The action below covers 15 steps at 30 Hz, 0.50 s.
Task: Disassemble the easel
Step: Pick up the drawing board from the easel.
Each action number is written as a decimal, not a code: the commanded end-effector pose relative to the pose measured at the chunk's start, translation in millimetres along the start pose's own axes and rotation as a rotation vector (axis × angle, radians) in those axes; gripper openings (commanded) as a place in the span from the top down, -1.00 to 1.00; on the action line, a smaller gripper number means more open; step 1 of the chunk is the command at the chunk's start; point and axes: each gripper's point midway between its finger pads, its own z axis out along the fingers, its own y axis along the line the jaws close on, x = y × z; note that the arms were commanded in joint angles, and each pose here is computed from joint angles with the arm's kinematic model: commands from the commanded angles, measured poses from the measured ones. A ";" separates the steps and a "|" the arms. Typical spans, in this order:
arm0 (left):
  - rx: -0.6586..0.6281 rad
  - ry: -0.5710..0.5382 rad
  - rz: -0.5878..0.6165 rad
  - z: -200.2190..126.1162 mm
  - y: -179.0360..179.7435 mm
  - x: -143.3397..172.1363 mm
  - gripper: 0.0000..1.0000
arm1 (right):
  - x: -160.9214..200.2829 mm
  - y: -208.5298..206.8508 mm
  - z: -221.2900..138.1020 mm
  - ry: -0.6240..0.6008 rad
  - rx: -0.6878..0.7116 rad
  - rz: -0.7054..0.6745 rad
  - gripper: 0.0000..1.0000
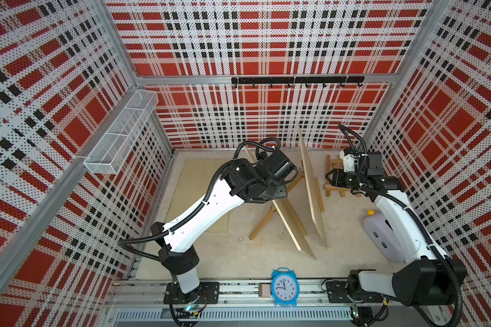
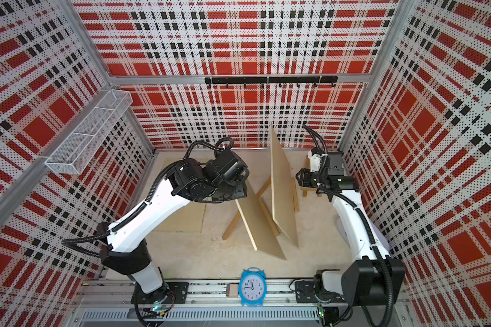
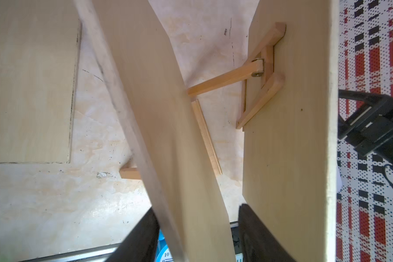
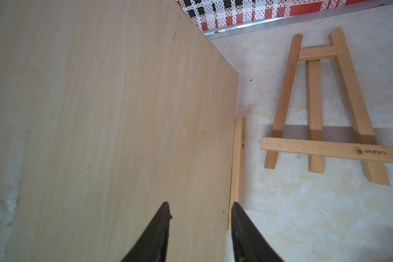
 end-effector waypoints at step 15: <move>-0.084 0.028 -0.011 28.8 17.9 -15.0 0.17 | -26.2 20.3 -1.4 -0.079 -0.102 -0.007 0.07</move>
